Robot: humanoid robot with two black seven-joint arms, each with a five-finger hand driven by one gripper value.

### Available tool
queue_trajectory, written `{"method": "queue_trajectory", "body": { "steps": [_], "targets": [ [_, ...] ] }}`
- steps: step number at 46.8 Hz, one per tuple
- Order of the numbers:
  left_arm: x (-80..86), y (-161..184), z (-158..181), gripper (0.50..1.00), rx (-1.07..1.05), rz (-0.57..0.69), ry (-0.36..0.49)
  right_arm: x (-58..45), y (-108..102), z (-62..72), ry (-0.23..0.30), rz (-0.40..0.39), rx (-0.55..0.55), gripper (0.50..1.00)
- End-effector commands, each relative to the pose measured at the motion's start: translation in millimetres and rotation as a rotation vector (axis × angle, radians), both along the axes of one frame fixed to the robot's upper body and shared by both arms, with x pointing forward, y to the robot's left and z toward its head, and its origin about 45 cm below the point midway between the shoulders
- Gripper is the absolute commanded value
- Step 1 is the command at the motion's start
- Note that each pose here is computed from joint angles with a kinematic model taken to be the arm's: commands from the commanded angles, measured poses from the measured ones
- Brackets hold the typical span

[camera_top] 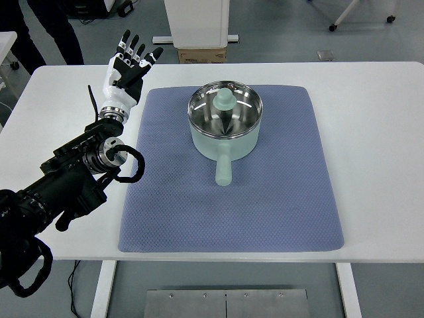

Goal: Rotate green pot handle

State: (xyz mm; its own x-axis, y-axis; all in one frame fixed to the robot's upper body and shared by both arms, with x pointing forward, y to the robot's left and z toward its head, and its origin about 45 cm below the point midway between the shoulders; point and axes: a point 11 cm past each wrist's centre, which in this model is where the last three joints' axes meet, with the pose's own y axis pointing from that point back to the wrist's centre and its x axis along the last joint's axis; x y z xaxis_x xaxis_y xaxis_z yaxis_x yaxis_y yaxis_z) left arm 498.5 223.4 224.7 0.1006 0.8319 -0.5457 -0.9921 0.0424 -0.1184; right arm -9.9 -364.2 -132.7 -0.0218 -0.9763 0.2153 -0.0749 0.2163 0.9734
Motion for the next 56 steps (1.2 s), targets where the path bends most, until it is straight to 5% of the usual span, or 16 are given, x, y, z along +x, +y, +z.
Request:
{"method": "queue_trajectory", "body": {
  "steps": [1,9,35,56],
  "targets": [
    [-0.8,-8.3,5.0,1.0,-0.007,-0.03,-0.013,0.0,0.0,0.0,0.0,0.0,0.0,1.0],
    [-7.2,-27.0,9.7,1.0,0.015,-0.109,-0.037,0.0,0.0,0.0,0.0,0.0,0.0,1.0],
    [-18.7,11.9,48.4,1.0,0.471,-0.278,-0.218,0.0,0.0,0.0,0.0,0.0,0.0,1.0],
    [-19.4,7.0,100.1,1.0,0.731,-0.404,-0.382,0.0,0.0,0.0,0.0,0.0,0.0,1.0]
  ]
}}
